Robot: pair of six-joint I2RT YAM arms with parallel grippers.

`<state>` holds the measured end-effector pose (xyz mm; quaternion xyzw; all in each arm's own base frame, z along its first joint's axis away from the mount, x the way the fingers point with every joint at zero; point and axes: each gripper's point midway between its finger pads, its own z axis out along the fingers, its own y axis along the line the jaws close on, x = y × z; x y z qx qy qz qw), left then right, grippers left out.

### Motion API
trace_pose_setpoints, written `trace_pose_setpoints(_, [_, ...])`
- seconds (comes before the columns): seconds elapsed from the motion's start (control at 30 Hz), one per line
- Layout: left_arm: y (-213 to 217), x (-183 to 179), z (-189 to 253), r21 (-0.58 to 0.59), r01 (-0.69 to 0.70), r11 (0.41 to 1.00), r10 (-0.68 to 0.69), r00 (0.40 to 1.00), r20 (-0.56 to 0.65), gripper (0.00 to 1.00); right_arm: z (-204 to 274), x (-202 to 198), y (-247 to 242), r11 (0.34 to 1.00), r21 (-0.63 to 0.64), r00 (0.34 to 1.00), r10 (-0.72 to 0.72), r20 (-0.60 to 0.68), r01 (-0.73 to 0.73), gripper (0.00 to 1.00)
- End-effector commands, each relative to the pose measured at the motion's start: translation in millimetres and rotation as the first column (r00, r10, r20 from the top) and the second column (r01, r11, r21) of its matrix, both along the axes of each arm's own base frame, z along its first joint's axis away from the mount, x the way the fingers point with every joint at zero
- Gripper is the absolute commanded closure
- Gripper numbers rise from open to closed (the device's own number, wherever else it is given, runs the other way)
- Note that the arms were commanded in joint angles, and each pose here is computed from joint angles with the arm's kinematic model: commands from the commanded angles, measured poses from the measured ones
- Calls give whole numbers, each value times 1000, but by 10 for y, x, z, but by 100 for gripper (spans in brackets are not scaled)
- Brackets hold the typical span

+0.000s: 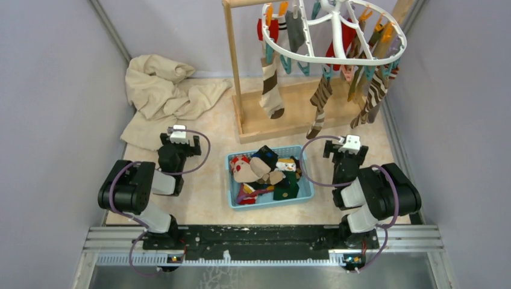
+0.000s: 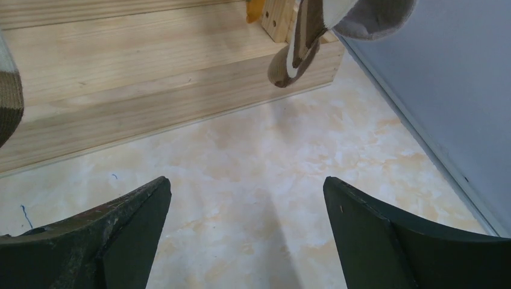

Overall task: Remove the socks clipped to the hanger
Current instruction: Remove the sock from the hanger.

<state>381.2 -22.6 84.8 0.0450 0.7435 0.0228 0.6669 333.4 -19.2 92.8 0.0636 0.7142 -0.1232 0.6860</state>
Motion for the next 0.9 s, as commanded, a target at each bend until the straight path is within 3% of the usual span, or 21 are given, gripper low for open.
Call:
trace_pose_setpoints(0.0, [16, 25, 60, -17, -6, 1000, 7, 1000, 29, 1, 244, 105, 13, 1000, 28, 996, 4, 87, -6, 1])
trace_pose_setpoints(0.33, [73, 6, 183, -24, -39, 999, 40, 998, 52, 1, 254, 61, 3, 1000, 29, 995, 3, 100, -6, 2])
trace_pose_setpoints(0.47, [-21, 8, 253, -16, 11, 1000, -11, 1000, 12, 1, 325, -9, -61, 999, 47, 990, -34, 138, 28, 2])
trace_pose_setpoints(0.67, [-163, -71, 662, -66, 53, 996, -48, 996, 76, 1, 547, -156, -125, 996, 66, 980, -66, 190, 54, 2])
trace_pose_setpoints(0.87, [-717, -94, 1044, -158, 237, 959, -226, 971, 82, 1, 1085, -197, 38, 1000, 14, 987, 11, 161, -14, 2])
